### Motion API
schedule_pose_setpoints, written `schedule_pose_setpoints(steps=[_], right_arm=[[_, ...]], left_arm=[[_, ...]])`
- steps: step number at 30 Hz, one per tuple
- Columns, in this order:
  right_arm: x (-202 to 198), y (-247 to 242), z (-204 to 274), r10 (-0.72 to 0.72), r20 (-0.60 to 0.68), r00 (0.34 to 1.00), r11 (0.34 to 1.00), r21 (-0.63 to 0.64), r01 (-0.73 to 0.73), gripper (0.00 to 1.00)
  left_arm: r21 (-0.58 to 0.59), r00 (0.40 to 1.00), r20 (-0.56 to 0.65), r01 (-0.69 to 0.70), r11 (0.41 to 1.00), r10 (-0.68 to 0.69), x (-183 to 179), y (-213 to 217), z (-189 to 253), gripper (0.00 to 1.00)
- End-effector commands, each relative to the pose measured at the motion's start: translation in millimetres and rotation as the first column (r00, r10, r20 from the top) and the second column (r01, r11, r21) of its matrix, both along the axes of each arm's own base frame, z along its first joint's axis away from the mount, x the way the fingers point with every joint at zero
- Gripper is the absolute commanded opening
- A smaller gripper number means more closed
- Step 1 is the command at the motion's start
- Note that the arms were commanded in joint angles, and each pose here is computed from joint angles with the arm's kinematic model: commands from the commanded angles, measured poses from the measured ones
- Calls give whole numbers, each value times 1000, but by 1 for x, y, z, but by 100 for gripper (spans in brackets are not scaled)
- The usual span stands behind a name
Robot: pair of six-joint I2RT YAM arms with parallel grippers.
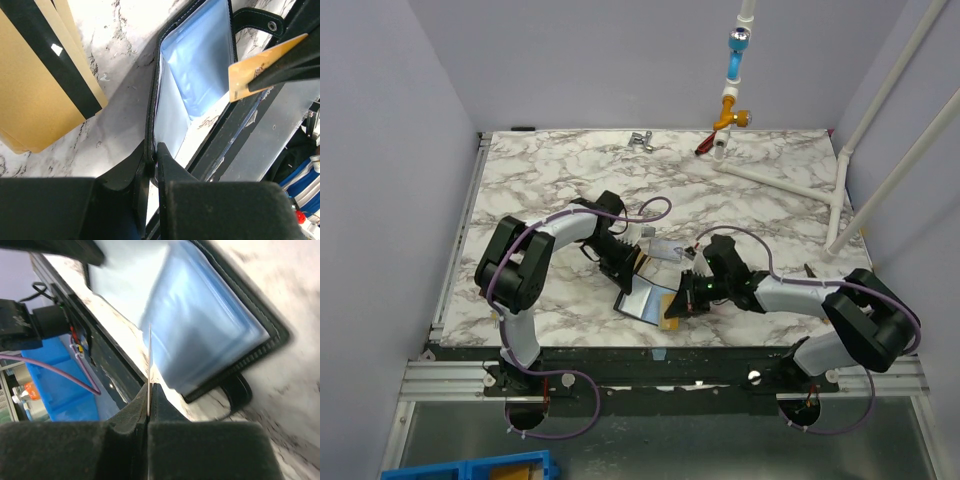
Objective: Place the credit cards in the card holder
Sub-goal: Turn over the card slot in the card holder.
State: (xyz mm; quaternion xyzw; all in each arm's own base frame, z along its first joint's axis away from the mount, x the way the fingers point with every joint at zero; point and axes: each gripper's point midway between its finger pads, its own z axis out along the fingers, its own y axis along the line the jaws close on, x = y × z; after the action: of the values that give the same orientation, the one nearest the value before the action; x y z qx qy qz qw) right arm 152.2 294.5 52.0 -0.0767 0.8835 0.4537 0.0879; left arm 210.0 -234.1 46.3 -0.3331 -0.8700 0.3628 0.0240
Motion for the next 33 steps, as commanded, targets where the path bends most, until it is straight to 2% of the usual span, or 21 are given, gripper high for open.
schedule_pose_setpoints(steps=[1,10,33], right_arm=[[-21,-22,-19,-27,-78,997,996,-86,21,1],[-33,-38,-24,-59,-97,994,992,-120,47,1],[-29,-28,-24,-13,-92,996,996,-89,4,1]], left_arm=[[-9,999,52,3,1000,-2,6,2,8,10],[6,998,69,9,1000,-9,7,5,8,10],[6,998,62,15,1000,-16,8,4,9,9]])
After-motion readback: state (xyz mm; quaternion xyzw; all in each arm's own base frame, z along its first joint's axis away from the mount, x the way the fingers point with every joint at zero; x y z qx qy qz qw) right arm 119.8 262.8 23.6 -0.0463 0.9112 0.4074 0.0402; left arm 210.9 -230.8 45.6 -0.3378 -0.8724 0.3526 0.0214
